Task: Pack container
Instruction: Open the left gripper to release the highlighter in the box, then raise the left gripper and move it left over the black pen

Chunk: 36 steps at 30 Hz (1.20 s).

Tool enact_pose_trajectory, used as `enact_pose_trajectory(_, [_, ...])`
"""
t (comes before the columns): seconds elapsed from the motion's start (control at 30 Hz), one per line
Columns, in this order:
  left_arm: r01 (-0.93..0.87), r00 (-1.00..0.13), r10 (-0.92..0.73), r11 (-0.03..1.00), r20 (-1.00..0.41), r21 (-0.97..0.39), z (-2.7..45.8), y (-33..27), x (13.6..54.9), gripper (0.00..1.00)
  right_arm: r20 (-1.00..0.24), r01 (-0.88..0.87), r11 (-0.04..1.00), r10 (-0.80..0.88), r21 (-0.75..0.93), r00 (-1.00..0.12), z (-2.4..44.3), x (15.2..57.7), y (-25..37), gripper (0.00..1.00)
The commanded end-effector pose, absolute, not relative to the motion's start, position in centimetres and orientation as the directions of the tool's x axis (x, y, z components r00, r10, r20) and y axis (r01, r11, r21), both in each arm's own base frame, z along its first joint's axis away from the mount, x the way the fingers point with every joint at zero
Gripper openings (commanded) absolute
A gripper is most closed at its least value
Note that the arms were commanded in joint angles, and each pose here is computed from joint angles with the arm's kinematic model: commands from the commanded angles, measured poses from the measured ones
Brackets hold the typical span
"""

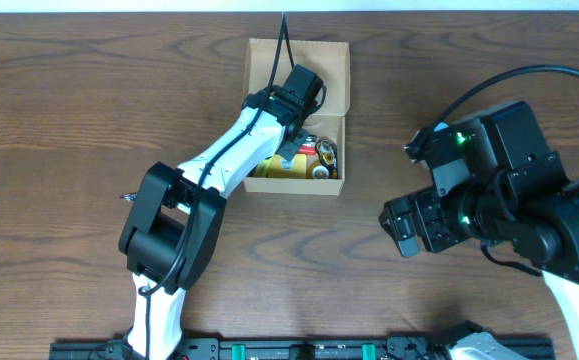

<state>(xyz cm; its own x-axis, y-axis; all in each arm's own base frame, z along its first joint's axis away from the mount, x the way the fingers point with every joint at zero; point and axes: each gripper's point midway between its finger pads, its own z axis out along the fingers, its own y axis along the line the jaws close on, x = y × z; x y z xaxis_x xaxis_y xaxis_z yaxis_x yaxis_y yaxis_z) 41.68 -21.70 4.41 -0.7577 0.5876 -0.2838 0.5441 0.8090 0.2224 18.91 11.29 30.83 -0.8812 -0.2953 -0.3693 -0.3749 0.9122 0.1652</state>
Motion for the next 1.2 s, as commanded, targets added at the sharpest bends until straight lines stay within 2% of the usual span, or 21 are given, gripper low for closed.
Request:
enact_pose_trajectory(0.0, [0.635,-0.716,0.641,0.763,-0.279,0.122,3.8,-23.7,40.3,0.06,-0.372,-0.38,0.912,-0.302,0.158,-0.878,30.8,19.0,11.1,0.99])
enact_pose_trajectory(0.07, [0.666,-0.699,0.66,0.741,-0.277,0.084,3.7,-24.4,39.7,0.06,-0.372,-0.38,0.912,-0.302,0.158,-0.878,30.8,19.0,11.1,0.99])
enact_pose_trajectory(0.3, [0.697,-0.678,0.696,0.711,-0.235,0.093,2.5,-23.9,38.8,0.06,-0.372,-0.38,0.912,-0.302,0.158,-0.878,30.8,19.0,11.1,0.99])
enact_pose_trajectory(0.73, [0.591,-0.718,0.667,0.735,-0.199,0.333,2.4,-19.9,41.0,0.06,-0.372,-0.38,0.912,-0.302,0.158,-0.878,30.8,19.0,11.1,0.99])
enact_pose_trajectory(0.93, [0.522,-0.751,0.626,0.758,-0.211,0.391,2.8,-18.8,41.7,0.06,-0.372,-0.38,0.912,-0.302,0.158,-0.878,30.8,19.0,11.1,0.99])
enact_pose_trajectory(1.17, [0.517,-0.752,0.622,0.762,-0.219,0.39,2.9,-18.9,41.8,0.06,-0.372,-0.38,0.912,-0.302,0.158,-0.878,30.8,19.0,11.1,0.99])
